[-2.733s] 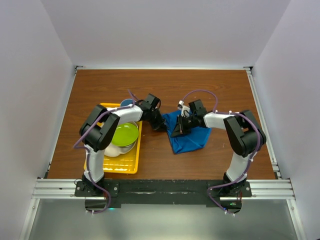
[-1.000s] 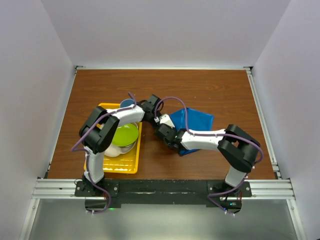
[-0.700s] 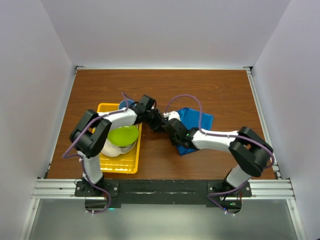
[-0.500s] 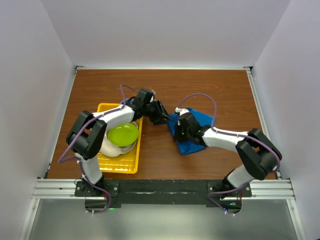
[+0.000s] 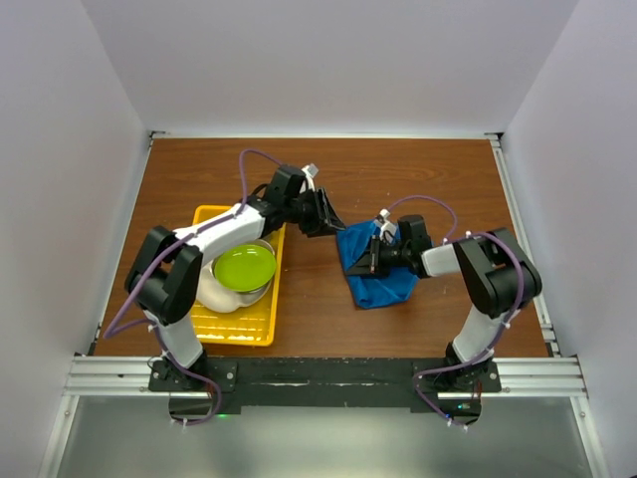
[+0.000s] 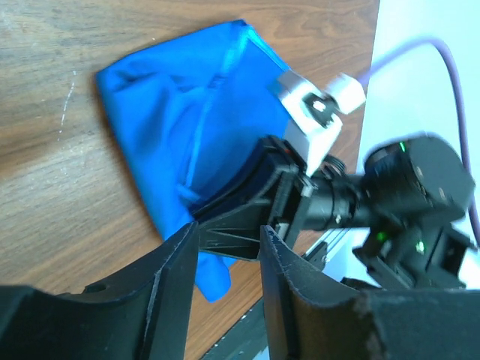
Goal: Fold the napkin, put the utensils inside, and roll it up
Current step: Roll the napkin with the utensil
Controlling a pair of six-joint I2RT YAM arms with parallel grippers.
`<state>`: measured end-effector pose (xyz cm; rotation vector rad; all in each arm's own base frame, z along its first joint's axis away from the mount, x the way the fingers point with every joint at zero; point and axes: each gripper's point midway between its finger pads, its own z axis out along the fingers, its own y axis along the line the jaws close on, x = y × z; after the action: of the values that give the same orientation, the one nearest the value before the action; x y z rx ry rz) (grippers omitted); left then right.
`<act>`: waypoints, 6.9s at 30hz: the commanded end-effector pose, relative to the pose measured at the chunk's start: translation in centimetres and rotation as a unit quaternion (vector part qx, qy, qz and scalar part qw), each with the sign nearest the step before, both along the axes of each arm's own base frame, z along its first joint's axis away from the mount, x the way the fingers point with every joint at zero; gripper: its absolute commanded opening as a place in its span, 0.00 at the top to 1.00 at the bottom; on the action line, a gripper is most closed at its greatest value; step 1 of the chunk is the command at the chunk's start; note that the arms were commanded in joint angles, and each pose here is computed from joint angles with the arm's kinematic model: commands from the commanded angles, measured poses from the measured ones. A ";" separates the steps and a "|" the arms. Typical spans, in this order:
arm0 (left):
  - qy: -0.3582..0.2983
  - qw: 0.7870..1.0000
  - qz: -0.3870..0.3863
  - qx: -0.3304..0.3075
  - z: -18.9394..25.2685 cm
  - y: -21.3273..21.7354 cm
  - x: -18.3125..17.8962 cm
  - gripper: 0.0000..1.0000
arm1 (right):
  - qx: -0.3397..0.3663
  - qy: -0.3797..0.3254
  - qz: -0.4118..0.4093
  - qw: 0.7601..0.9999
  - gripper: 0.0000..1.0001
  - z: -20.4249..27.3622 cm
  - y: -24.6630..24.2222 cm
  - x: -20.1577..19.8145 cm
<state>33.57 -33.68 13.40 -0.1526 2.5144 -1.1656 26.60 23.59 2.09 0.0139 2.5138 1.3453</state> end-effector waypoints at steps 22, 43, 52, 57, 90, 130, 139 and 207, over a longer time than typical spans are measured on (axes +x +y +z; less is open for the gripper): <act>-0.032 0.998 -0.045 0.022 -4.3 -2.5 0.2 0.89 | 0.002 0.027 0.118 0.993 1.00 -1.3 0.5 -3.0; 0.071 0.985 -0.013 0.159 -18.4 2.4 -3.6 1.00 | -0.180 0.022 0.080 0.980 0.81 -0.6 -4.2 -1.4; 0.097 0.982 -0.004 0.165 -20.8 3.9 -4.7 1.00 | -0.220 -0.016 0.089 0.971 0.52 3.3 -5.0 -0.7; 0.104 0.981 -0.001 0.165 -20.6 3.8 -4.3 1.00 | -0.276 -0.057 0.120 0.952 0.42 5.2 -6.2 -2.1; 0.060 0.992 -0.025 0.112 -11.9 2.4 -0.8 0.92 | -0.310 -0.115 0.107 0.938 0.95 -1.0 1.0 -1.9; 0.130 0.980 0.133 0.063 -10.4 1.7 -2.0 0.39 | 0.024 -0.014 0.120 0.992 1.00 2.4 1.8 0.7; 0.157 0.976 0.147 0.037 -12.3 0.0 -1.9 0.37 | 0.041 -0.024 0.132 0.990 1.00 3.5 2.2 0.8; 0.154 0.976 0.099 0.115 -8.5 1.1 -4.1 1.00 | -0.417 -0.253 0.038 0.872 1.00 -1.5 3.0 -3.3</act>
<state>30.02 -31.43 2.22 -0.7117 2.8241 -0.6397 25.18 27.01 2.20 -0.5856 2.2886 -0.0573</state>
